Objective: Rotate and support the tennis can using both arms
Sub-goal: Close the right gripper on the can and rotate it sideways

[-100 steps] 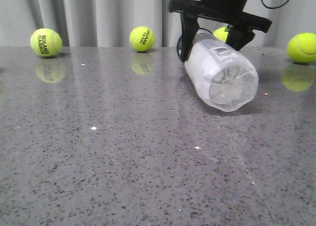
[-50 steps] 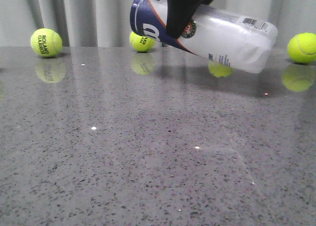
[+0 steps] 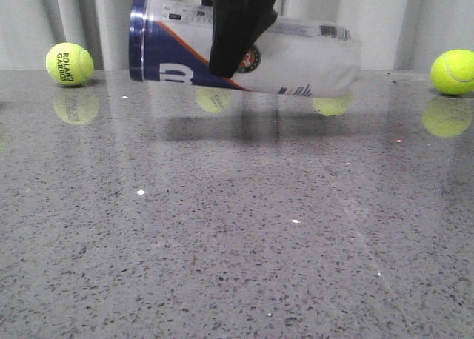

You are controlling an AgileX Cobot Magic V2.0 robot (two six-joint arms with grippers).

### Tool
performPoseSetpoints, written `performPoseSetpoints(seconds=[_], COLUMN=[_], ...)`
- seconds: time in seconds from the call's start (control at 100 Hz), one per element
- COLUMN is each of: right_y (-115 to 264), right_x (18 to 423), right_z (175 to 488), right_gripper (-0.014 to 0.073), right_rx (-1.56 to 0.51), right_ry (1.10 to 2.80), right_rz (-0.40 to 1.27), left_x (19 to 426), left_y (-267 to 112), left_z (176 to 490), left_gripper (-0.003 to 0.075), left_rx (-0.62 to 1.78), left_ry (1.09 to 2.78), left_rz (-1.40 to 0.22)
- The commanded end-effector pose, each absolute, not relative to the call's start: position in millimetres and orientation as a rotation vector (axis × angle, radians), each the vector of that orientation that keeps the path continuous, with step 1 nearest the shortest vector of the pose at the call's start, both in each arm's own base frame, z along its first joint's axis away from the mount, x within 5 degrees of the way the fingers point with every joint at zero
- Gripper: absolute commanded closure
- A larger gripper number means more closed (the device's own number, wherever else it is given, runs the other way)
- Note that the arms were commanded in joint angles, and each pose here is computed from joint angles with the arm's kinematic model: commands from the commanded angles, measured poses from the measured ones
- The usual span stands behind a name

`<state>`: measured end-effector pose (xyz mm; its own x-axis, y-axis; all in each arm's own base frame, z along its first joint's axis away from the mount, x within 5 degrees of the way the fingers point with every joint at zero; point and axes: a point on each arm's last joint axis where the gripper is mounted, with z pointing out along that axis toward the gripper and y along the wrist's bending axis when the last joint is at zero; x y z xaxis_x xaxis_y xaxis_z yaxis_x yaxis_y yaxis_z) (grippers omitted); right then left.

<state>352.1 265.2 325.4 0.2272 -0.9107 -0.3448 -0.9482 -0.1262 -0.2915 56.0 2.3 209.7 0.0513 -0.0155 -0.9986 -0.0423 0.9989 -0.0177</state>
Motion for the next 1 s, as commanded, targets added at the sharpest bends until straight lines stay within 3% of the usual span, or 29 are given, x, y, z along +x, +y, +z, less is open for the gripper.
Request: performPoseSetpoints(seconds=[0.0, 0.59, 0.68, 0.8, 0.99], right_y=[259, 269, 269, 270, 270], right_x=[341, 355, 355, 356, 356], right_z=[345, 313, 313, 313, 313], right_gripper=[0.0255, 0.0251, 0.0172, -0.0070, -0.0040], right_rx=[-2.103, -2.129, -2.124, -2.070, -2.076], right_ry=[1.685, 1.734, 1.742, 1.783, 1.786], right_rz=[0.125, 0.160, 0.163, 0.168, 0.171], left_x=[55, 55, 55, 55, 55], left_y=[3, 3, 3, 3, 3], left_z=[203, 203, 203, 203, 203], left_gripper=[0.0740, 0.0740, 0.0740, 0.0740, 0.0740], left_rx=[-0.057, -0.057, -0.057, -0.057, -0.057], left_ry=[1.456, 1.456, 1.456, 1.456, 1.456], left_rz=[0.014, 0.014, 0.014, 0.014, 0.014])
